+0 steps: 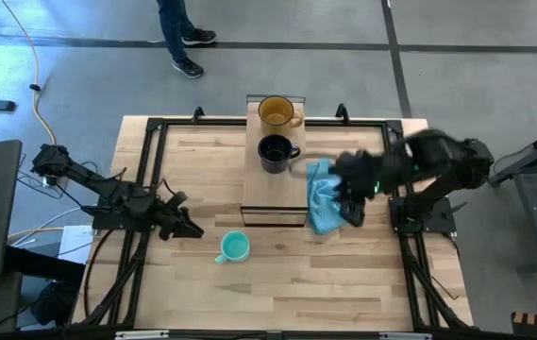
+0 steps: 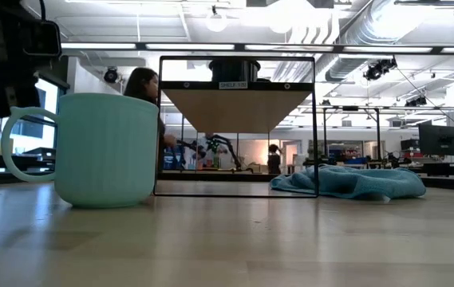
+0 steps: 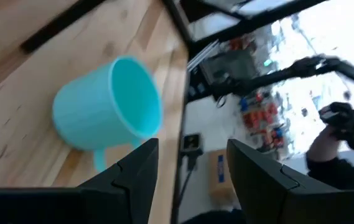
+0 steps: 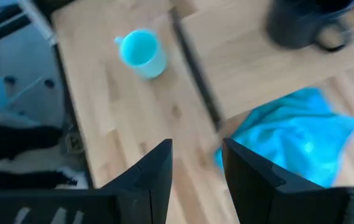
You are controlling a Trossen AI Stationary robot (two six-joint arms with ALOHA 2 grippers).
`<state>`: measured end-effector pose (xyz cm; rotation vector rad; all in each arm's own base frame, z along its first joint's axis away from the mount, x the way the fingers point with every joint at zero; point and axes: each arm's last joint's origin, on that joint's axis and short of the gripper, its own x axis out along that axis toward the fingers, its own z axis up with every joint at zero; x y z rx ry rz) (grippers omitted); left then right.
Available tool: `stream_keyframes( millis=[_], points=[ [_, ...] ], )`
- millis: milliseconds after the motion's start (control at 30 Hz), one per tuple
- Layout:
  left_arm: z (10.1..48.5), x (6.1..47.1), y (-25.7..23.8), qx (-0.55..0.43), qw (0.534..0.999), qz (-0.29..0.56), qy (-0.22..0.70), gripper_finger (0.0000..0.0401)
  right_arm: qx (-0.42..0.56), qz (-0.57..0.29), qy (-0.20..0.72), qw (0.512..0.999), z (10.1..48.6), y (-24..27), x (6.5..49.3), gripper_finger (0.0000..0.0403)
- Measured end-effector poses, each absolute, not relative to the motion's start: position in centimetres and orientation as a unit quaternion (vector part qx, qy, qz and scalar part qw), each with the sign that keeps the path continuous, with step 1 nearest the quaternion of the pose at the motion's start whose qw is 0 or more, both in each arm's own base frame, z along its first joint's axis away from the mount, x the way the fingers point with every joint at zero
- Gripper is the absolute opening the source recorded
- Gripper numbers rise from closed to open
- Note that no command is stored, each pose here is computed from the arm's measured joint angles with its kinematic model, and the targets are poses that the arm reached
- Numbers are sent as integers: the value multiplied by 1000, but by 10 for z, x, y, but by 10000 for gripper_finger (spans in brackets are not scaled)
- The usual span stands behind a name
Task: Stack small to large cups/mugs on shelf
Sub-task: Put the light blue mug on the shelf
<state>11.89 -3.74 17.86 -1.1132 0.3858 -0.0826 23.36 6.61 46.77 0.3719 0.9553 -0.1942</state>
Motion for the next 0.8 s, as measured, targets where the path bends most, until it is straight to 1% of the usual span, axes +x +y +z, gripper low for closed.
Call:
stream_keyframes(
  millis=[67,233,333,433,633,800],
  points=[
    [174,122,-39,-521,828,-38,205,179,174,-84,463,865,460,80,236,131],
    [163,128,-41,-508,825,-7,245,179,178,-97,460,864,434,111,243,131],
    [156,131,-41,-502,826,28,255,179,190,-103,449,867,414,127,251,131],
    [151,134,-41,-498,824,44,268,179,206,-104,446,865,389,140,260,131],
    [146,142,-45,-506,816,42,277,179,249,-134,423,861,332,153,274,131],
    [141,151,-49,-509,811,30,288,179,294,-150,387,861,295,156,282,131]
  ],
)
